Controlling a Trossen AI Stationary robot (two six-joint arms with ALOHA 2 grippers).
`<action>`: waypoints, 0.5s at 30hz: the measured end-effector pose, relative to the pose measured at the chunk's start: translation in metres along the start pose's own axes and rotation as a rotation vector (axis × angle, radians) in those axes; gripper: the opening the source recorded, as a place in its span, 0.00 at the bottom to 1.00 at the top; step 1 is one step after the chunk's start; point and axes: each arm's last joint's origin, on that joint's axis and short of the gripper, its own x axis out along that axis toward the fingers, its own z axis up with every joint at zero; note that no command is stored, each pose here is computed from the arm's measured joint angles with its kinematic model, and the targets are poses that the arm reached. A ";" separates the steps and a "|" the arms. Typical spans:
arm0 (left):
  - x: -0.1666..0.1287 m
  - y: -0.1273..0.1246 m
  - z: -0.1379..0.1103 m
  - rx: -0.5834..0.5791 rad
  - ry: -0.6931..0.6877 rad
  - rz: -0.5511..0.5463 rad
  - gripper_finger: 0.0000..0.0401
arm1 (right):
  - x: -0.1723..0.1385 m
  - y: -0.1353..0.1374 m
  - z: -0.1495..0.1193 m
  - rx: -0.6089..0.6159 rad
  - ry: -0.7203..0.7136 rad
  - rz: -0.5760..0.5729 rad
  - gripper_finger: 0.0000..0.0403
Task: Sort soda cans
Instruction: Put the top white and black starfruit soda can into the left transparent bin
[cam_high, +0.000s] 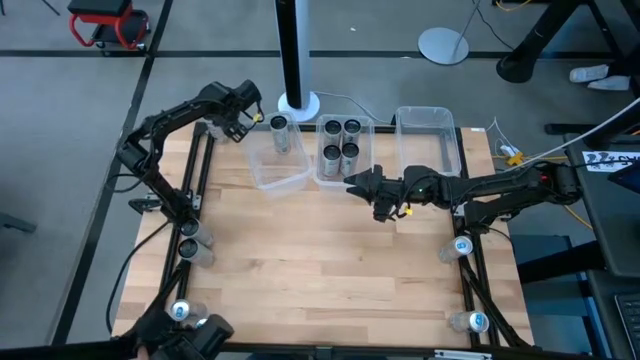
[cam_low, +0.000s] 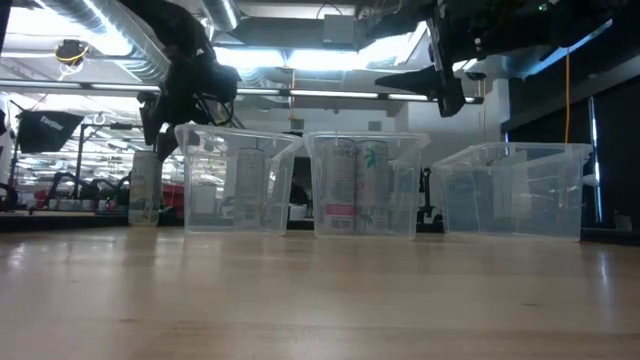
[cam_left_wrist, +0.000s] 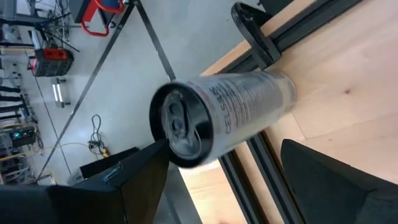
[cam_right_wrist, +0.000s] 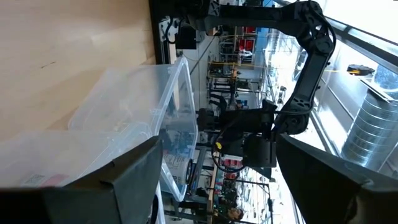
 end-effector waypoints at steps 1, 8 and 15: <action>-0.001 -0.001 0.000 0.003 0.000 -0.001 0.74 | 0.000 0.000 0.000 0.000 0.000 0.000 0.78; -0.017 -0.011 -0.013 0.211 0.027 0.002 0.74 | 0.000 0.000 0.000 0.000 0.000 -0.001 0.78; -0.022 -0.011 -0.012 0.479 0.011 0.116 0.74 | 0.000 0.000 0.000 0.000 -0.004 -0.002 0.78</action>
